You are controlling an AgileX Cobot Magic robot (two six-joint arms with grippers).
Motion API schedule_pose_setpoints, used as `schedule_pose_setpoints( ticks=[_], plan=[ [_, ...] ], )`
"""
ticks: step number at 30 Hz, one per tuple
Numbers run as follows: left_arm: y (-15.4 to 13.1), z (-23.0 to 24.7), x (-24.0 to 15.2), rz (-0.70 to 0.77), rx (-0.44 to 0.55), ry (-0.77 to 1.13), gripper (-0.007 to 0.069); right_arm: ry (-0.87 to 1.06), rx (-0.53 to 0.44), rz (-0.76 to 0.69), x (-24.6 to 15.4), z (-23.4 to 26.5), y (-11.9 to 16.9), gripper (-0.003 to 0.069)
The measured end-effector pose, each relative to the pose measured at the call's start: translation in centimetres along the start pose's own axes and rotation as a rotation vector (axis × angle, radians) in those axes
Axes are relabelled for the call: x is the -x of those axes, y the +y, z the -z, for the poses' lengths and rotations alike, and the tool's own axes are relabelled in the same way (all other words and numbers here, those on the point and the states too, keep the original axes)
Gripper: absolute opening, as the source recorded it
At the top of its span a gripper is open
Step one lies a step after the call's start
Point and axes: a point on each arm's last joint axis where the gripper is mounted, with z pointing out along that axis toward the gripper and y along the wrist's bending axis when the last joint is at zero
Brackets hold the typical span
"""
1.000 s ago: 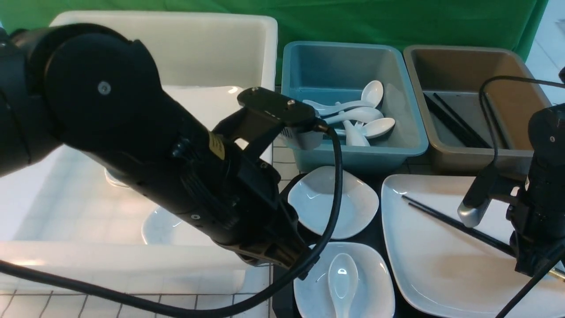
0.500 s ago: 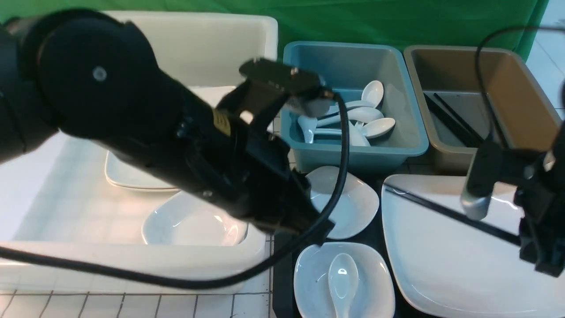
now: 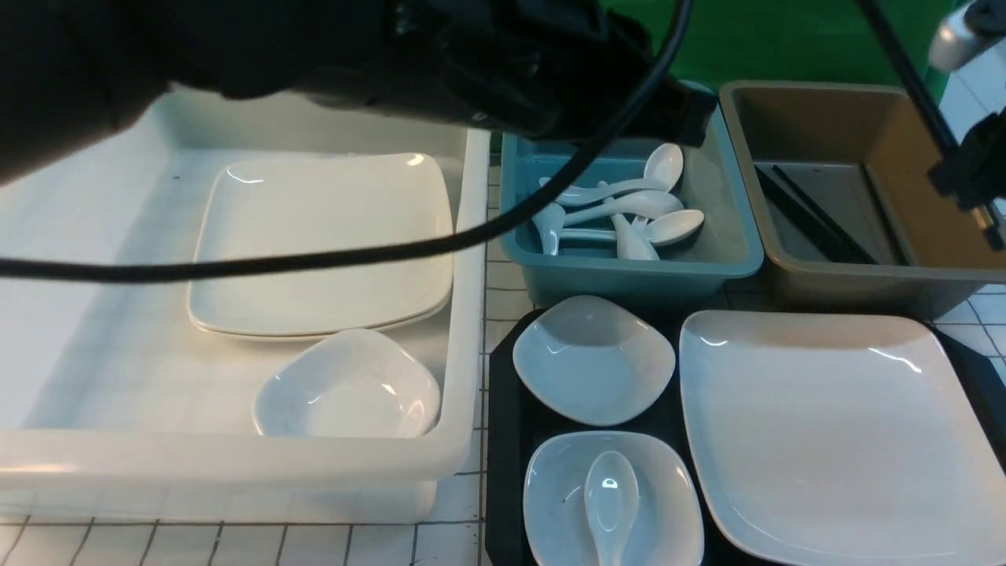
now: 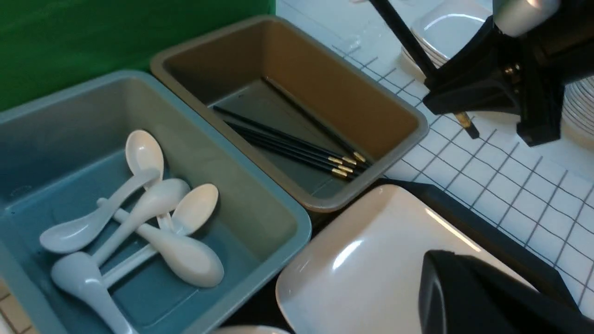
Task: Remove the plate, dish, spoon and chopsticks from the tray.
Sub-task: Use the right arm to put the chopsticks into the small storage box on the right
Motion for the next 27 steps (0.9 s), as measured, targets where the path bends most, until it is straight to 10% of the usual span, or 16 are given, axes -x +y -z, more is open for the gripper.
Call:
schedule_pose_setpoints(
  ticks=[21, 27],
  plan=[
    [0.8, -4.6, -4.0, -0.036, -0.012, 0.346, -0.0004, -0.001, -0.104, -0.28, -4.2, -17.4, -3.6, 0.0137],
    [0.8, -4.3, -4.7, -0.018, -0.007, 0.428, -0.0004, 0.034, -0.066, -0.421, -4.2, -16.9, -3.2, 0.0367]
  ],
)
